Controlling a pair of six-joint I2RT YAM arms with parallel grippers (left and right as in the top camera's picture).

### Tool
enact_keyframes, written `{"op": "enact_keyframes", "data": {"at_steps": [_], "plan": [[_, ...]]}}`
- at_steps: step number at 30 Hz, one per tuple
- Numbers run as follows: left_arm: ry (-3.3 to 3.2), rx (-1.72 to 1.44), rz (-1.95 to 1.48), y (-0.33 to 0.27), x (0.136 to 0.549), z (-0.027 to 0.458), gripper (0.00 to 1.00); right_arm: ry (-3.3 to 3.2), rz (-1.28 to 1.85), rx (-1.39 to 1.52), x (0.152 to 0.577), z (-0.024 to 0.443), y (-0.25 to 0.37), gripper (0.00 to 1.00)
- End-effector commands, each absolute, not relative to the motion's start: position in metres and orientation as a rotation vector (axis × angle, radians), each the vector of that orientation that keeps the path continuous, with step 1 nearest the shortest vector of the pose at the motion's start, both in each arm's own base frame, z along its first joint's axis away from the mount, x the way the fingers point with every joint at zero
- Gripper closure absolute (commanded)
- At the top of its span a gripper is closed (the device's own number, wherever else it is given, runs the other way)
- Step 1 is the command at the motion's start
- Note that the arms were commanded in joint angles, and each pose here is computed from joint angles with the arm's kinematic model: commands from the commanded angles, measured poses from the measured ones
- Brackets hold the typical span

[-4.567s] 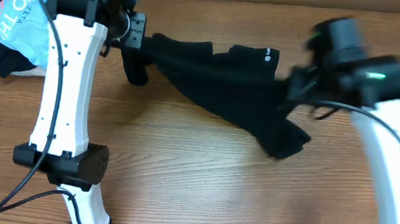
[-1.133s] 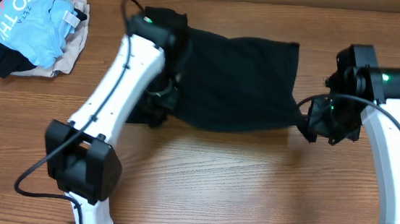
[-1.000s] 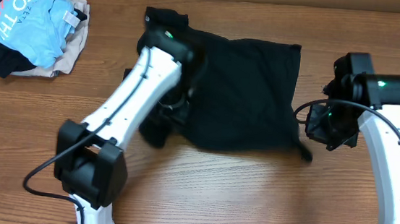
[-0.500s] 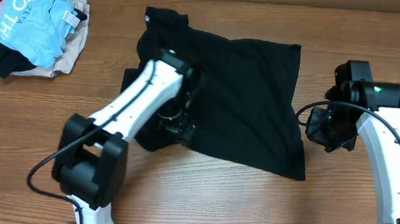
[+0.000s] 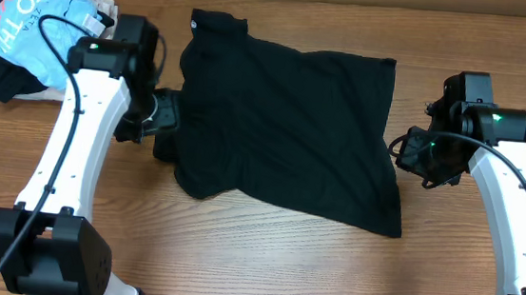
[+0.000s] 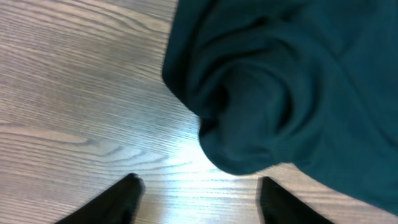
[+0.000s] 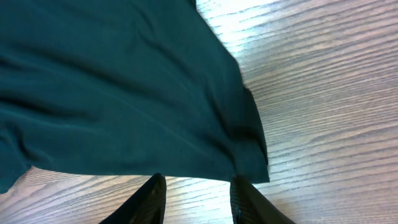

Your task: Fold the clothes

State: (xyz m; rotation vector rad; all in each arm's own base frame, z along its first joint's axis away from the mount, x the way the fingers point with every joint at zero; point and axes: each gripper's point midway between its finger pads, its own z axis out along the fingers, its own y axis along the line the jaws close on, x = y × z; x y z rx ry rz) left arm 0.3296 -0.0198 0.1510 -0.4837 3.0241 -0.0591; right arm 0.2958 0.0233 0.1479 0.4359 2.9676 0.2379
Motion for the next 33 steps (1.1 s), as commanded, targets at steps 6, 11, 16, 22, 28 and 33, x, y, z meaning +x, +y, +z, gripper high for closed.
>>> {"op": "enact_keyframes", "data": {"at_steps": [6, 11, 16, 22, 28, 33], "plan": [[3.105, -0.773, -0.058, 0.002, 0.296, 0.098, 0.62, 2.950, 0.254, 0.433, 0.299, 0.151, 0.024, 0.60], [3.088, -0.768, -0.115, 0.000, 0.294, 0.063, 0.64, 2.950, 0.253, 0.432, 0.299, 0.151, 0.024, 0.59], [3.008, -0.744, -0.158, -0.002, 0.304, 0.032, 0.46, 2.950, 0.253, 0.432, 0.299, 0.151, 0.024, 0.59], [2.914, -0.713, -0.262, -0.011, 0.322, 0.019, 0.35, 2.951, 0.253, 0.432, 0.299, 0.151, 0.024, 0.59], [2.870, -0.699, -0.276, -0.011, 0.328, 0.011, 0.45, 2.946, 0.254, 0.431, 0.300, 0.151, 0.024, 0.59], [2.840, -0.687, -0.281, -0.011, 0.331, 0.005, 0.66, 2.941, 0.255, 0.430, 0.301, 0.151, 0.024, 0.58]]}}
